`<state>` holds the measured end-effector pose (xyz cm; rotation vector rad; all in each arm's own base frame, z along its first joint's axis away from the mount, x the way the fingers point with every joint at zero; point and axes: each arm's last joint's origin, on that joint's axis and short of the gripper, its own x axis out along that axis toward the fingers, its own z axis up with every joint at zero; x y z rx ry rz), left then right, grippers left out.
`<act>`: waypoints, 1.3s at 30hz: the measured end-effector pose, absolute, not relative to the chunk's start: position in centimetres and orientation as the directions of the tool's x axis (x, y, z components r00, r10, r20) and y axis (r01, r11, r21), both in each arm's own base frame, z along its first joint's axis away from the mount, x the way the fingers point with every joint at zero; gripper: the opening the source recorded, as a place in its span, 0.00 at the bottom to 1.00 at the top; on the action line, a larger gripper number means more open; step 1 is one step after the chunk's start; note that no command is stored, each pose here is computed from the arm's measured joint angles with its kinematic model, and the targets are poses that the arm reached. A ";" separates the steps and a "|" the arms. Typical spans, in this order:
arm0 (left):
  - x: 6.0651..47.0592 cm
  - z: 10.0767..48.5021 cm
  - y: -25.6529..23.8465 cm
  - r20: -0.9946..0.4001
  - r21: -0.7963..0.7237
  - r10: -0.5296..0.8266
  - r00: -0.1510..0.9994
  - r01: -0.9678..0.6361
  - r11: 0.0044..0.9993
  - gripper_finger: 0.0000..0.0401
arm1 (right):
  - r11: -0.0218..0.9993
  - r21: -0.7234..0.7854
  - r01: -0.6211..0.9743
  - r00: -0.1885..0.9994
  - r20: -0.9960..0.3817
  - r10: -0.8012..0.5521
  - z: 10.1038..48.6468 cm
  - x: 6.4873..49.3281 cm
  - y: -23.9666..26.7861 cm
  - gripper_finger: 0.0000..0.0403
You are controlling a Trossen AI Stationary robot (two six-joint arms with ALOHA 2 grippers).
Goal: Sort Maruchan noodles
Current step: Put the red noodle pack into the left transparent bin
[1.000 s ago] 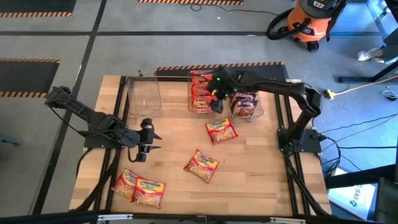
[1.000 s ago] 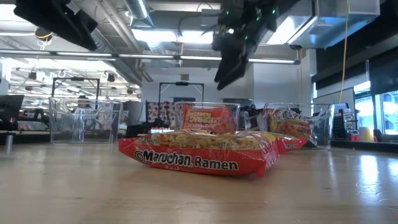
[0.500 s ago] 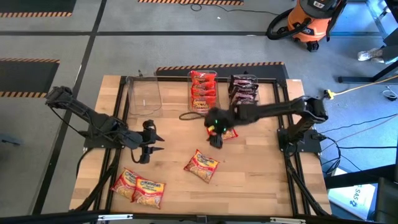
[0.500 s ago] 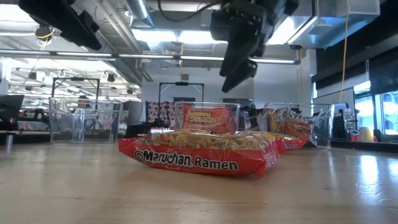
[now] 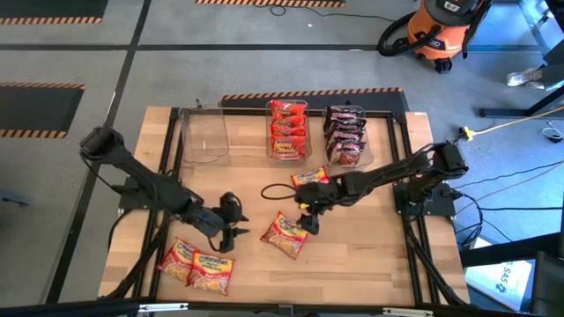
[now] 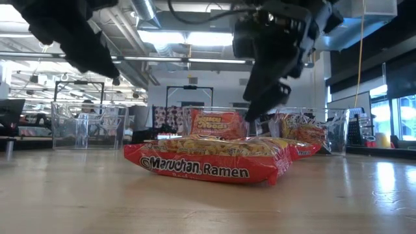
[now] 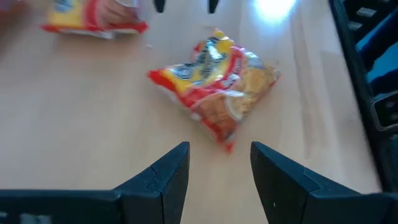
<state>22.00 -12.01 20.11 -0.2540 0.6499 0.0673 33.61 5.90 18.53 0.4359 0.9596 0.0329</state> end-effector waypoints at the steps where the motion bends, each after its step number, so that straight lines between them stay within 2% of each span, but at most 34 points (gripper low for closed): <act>1: 22.5 19.7 -12.4 -0.601 -0.233 -0.030 0.799 -0.139 0.963 0.41 | 0.905 0.395 0.158 0.587 -0.775 0.235 18.1 33.5 5.8 0.68; 8: 25.7 17.9 -15.6 -0.623 -0.211 0.005 0.783 -0.174 0.962 0.41 | 0.817 0.560 0.139 0.680 -0.654 0.333 15.6 33.1 5.7 0.68; 20: 31.6 12.8 -17.9 -0.619 -0.154 0.033 0.785 -0.162 0.975 0.41 | 0.765 0.610 0.208 0.657 -0.667 0.353 12.1 33.9 5.9 0.68; 28: 31.9 10.9 -18.0 -0.634 -0.094 0.095 0.768 -0.199 0.976 0.41 | 0.705 0.667 0.242 0.648 -0.652 0.394 10.8 34.4 6.0 0.68; 39: 31.7 10.3 -17.8 -0.628 -0.018 0.167 0.760 -0.229 0.973 0.41 | 0.656 0.715 0.242 0.647 -0.623 0.440 10.8 34.6 6.2 0.68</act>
